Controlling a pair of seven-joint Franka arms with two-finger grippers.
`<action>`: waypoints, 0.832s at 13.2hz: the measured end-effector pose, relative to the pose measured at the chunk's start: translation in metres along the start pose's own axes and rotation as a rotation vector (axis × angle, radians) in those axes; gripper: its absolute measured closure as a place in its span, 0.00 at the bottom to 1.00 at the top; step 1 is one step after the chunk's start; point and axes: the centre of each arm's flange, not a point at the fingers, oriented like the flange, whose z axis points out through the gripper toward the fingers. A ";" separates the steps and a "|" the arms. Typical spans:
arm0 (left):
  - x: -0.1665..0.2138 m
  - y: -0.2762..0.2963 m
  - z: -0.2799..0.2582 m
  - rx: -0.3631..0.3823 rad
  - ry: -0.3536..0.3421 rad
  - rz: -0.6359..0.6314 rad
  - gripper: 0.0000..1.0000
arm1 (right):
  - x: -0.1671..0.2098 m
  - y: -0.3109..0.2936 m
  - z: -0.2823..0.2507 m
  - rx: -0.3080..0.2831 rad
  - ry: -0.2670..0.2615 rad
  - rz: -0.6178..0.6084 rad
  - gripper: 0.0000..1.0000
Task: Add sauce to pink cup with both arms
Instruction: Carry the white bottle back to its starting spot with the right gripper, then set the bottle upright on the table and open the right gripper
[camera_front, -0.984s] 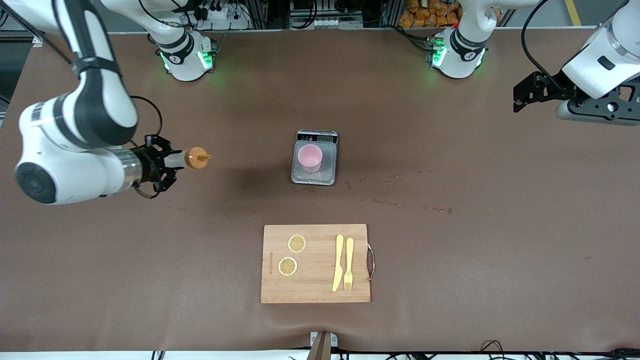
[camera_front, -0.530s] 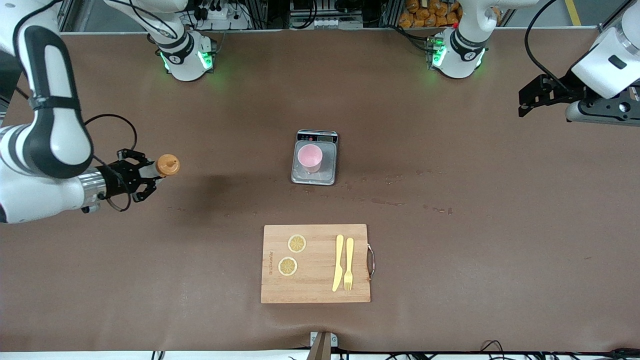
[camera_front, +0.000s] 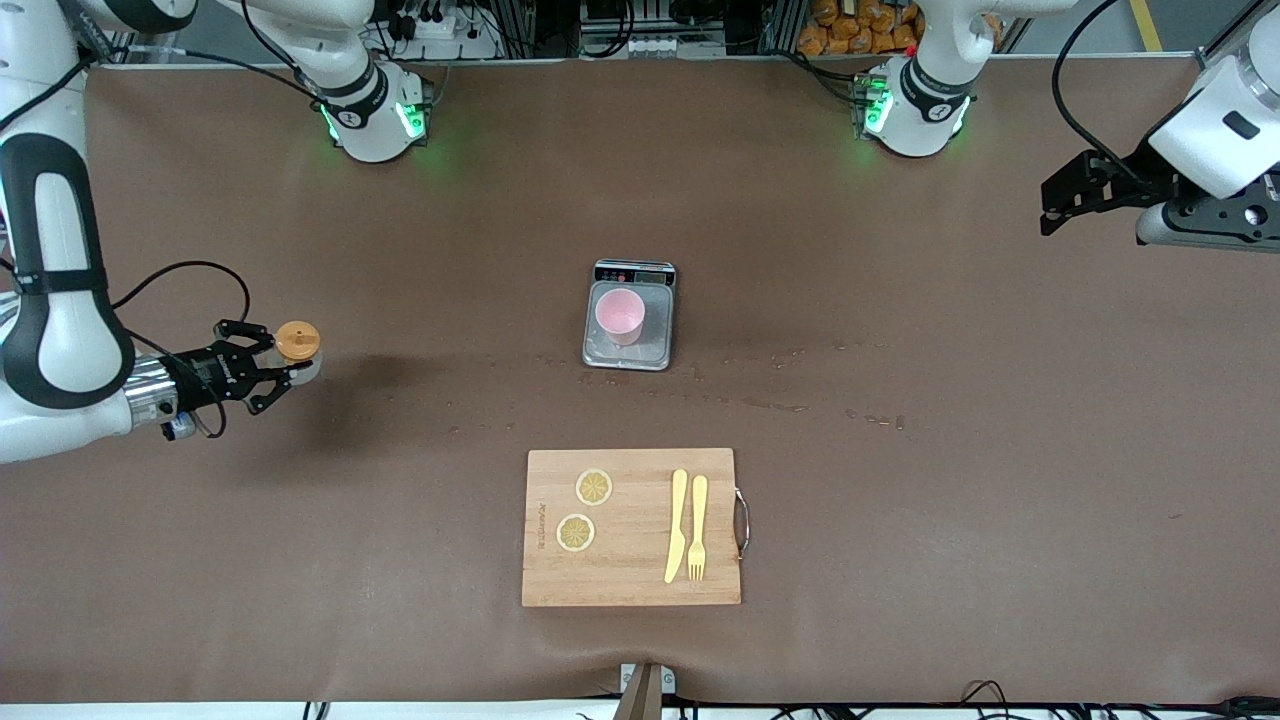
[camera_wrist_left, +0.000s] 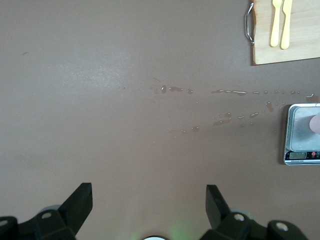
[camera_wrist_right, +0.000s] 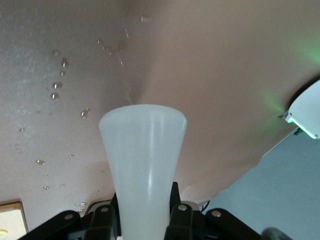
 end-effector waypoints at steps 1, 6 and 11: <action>0.000 0.000 0.000 0.000 -0.001 -0.002 0.00 | 0.016 0.002 0.004 0.004 -0.028 -0.016 0.64; 0.000 0.000 0.005 0.001 -0.012 -0.003 0.00 | 0.072 0.018 0.019 0.031 -0.121 -0.088 0.64; 0.000 0.000 0.007 0.001 -0.018 -0.003 0.00 | 0.123 0.032 0.040 0.066 -0.210 -0.161 0.64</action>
